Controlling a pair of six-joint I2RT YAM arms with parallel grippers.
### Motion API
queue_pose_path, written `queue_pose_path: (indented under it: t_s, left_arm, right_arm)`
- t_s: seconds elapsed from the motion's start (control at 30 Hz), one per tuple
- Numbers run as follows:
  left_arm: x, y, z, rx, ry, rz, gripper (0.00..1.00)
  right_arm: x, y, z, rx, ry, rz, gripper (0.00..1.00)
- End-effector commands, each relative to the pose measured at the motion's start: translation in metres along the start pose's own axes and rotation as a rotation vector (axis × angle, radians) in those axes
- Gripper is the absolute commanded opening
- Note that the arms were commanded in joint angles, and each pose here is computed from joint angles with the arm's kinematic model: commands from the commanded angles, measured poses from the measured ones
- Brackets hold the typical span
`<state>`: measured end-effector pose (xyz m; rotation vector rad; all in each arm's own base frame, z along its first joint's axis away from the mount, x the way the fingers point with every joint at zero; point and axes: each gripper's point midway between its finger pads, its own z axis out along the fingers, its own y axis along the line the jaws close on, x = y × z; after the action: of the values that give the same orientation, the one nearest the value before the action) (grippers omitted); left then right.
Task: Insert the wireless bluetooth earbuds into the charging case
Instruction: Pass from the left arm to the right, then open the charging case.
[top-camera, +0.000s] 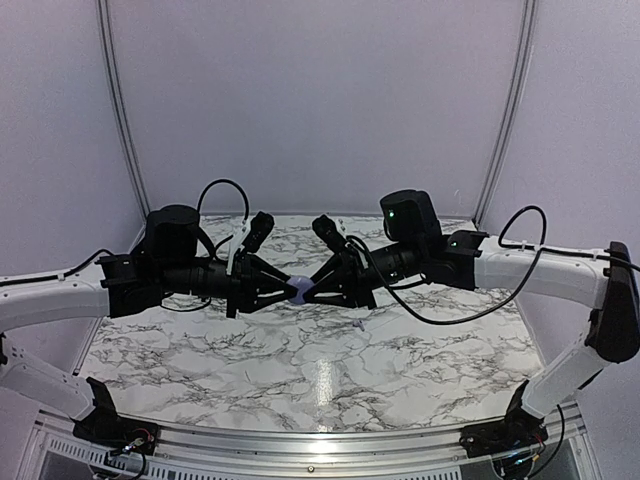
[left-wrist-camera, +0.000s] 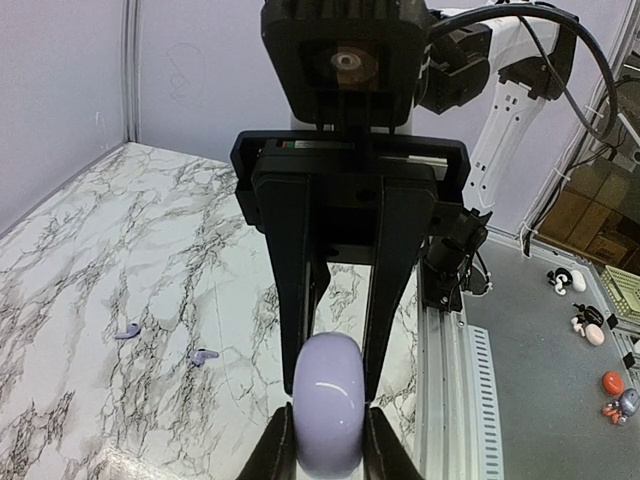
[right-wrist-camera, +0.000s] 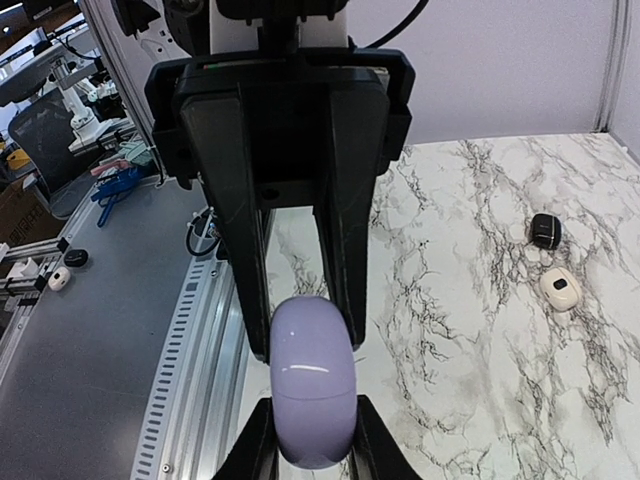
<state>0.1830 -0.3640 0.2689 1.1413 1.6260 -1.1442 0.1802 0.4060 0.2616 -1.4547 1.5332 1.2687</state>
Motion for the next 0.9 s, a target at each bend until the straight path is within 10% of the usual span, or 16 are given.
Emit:
queue_pose_path:
  t_s: [0.0,0.3,0.87]
  left_arm:
    - [-0.014,-0.003,-0.005,-0.006,-0.040,0.018,0.06]
    - [-0.015,0.004,-0.006,-0.051,-0.047,-0.006,0.37]
    - [-0.020,0.042,-0.022,-0.182,-0.086,-0.104,0.38]
  right_arm:
    - [-0.015,0.007,0.002,-0.016,-0.015,-0.046,0.15]
    - [-0.017,0.011,-0.002,-0.022,-0.022,-0.073,0.08]
    - [-0.020,0.026,-0.010,-0.056,-0.043,-0.134,0.00]
